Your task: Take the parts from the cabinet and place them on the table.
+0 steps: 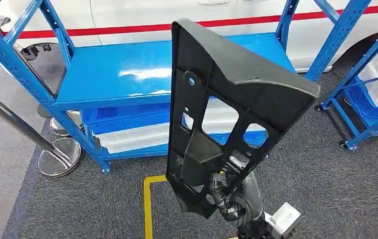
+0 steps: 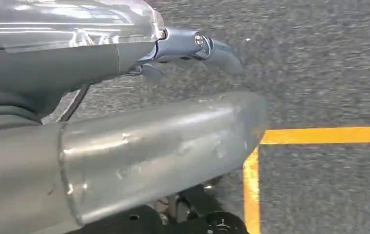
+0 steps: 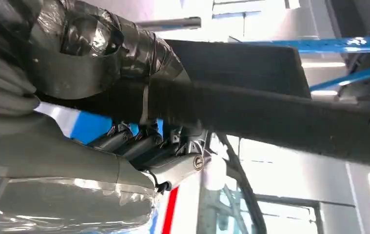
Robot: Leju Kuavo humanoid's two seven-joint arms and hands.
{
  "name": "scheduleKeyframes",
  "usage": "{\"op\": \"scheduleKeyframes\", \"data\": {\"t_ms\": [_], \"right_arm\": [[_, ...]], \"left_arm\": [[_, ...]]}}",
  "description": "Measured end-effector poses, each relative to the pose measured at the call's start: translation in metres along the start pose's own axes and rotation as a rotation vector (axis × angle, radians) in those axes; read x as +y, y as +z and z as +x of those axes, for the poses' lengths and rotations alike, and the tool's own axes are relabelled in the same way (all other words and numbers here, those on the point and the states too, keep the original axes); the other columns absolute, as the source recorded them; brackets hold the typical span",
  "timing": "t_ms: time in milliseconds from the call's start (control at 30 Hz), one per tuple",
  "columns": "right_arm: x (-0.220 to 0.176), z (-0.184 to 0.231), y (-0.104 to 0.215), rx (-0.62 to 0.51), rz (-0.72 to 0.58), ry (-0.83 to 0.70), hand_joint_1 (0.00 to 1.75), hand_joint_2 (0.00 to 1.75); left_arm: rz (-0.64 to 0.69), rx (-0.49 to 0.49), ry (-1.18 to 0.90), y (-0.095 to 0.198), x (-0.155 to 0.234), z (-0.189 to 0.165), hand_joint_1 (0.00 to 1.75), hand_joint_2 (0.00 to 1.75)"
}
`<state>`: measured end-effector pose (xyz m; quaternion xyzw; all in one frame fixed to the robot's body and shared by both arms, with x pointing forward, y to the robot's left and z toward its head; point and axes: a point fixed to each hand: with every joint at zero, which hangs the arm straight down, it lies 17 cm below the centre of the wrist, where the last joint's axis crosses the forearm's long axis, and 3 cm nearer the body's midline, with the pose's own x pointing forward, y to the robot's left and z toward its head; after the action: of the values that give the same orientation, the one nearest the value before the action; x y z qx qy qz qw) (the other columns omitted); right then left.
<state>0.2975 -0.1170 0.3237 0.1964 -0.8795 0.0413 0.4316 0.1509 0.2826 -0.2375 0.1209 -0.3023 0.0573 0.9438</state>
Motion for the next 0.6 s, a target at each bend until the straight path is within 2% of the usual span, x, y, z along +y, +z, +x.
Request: {"op": "scheduleKeyframes", "data": {"t_ms": [600], "right_arm": [[-0.0007,-0.0015,0.0036,0.008,-0.001,-0.040,1.75,1.75]], "left_arm": [[0.000,-0.008,0.011,-0.0015,-0.0012,0.0042,0.00,0.00]]}}
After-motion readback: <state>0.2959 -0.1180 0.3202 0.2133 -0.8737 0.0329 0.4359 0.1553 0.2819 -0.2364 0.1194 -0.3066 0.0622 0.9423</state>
